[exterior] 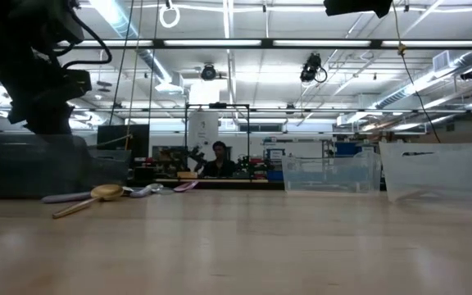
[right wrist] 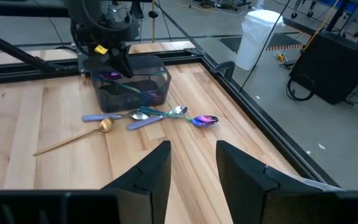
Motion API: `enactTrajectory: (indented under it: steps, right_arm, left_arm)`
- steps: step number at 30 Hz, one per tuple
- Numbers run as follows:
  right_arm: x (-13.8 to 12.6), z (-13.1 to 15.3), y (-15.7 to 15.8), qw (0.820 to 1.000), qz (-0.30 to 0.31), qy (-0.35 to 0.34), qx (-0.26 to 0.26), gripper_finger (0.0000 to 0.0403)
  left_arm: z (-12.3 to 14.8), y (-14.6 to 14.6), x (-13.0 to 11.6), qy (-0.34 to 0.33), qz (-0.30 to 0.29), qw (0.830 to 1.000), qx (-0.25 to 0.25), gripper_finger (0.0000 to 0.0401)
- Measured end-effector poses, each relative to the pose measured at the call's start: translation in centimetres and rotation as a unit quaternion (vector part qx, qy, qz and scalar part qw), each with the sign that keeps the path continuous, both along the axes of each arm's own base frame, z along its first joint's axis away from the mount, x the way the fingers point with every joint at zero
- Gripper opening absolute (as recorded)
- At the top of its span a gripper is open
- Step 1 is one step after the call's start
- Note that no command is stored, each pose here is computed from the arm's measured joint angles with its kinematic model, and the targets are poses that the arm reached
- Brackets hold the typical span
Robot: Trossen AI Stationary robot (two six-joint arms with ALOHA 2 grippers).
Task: Sort silverware by color (type)
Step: Put the blue spoon into the black bin, then put the gold spoon into the bottom transparent bin
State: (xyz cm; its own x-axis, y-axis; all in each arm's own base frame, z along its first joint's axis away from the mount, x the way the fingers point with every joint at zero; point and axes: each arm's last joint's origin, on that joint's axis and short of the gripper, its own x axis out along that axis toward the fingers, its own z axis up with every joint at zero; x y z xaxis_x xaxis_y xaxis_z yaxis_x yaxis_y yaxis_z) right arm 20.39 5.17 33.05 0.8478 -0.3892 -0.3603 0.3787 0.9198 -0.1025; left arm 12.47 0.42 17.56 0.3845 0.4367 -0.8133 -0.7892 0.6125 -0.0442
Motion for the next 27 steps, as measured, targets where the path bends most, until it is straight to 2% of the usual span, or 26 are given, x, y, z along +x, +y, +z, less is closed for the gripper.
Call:
enactTrajectory:
  steps: [10,15,20,27]
  right_arm:
    - [0.11,0.24,0.04,1.0,0.005,-0.008,-0.007,0.0137]
    - [0.13,0.27,0.04,1.0,0.008,-0.007,-0.014,0.0137]
    - [0.13,0.27,0.04,1.0,0.009,-0.005,-0.017,0.0137]
    - [0.13,0.27,0.04,1.0,0.011,-0.003,-0.022,0.0137]
  left_arm:
    - [-0.21,-0.19,-0.26,0.0,0.024,0.998,-0.053,0.0018]
    - [-0.22,-0.21,-0.26,-0.003,0.032,0.998,-0.06,0.0024]
    - [-0.23,-0.23,-0.26,-0.008,0.042,0.997,-0.069,0.0046]
    - [-0.23,-0.24,-0.26,-0.008,0.042,0.997,-0.07,0.0107]
